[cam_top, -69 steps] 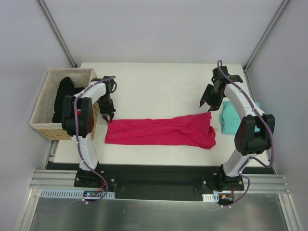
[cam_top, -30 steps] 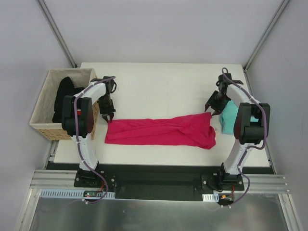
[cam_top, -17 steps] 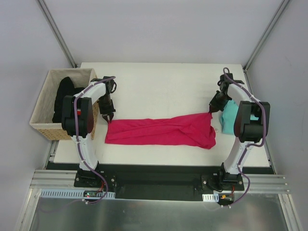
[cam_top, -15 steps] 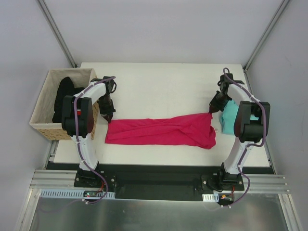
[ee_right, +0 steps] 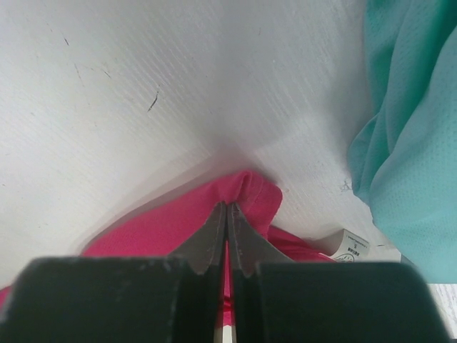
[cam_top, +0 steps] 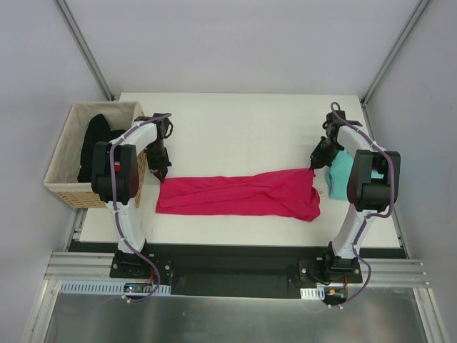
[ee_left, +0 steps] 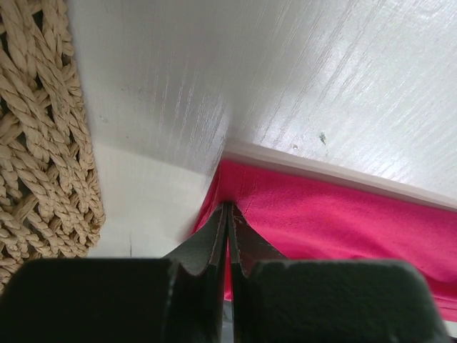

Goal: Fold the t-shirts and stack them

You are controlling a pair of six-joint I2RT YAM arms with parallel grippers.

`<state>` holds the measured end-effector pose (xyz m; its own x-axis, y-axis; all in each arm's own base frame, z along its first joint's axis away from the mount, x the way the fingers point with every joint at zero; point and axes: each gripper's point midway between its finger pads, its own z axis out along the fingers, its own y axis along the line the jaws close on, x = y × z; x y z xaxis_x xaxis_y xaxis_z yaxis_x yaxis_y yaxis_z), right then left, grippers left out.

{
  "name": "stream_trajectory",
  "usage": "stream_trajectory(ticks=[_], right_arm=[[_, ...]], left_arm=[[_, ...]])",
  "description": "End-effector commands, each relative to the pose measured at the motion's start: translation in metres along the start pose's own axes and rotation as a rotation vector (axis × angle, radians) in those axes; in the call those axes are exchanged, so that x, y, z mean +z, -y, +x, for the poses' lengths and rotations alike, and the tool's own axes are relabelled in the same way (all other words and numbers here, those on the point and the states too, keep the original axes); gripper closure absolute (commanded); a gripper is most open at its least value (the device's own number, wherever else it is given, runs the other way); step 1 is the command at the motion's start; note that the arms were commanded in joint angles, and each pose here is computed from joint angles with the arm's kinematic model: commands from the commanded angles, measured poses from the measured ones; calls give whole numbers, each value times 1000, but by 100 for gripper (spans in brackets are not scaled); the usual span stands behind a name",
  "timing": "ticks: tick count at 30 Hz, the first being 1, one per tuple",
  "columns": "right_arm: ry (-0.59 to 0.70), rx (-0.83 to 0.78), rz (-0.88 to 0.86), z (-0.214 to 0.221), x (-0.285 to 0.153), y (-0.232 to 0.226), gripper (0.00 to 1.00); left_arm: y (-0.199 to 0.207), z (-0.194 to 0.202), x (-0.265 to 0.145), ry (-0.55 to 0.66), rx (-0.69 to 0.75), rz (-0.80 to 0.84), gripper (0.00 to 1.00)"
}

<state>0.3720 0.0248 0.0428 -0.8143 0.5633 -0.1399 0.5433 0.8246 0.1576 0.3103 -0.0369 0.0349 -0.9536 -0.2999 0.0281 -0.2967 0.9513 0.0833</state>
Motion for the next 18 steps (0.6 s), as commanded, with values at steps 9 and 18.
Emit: stream_trajectory(ticks=[9,18], right_arm=[[47,18,-19,-10,-16,-2,99],[48,19,-24,-11,-17,-4,99]], left_arm=[[-4,-11,-16,42,-17,5,87],[-14,-6,-11,27,-34,-22,78]])
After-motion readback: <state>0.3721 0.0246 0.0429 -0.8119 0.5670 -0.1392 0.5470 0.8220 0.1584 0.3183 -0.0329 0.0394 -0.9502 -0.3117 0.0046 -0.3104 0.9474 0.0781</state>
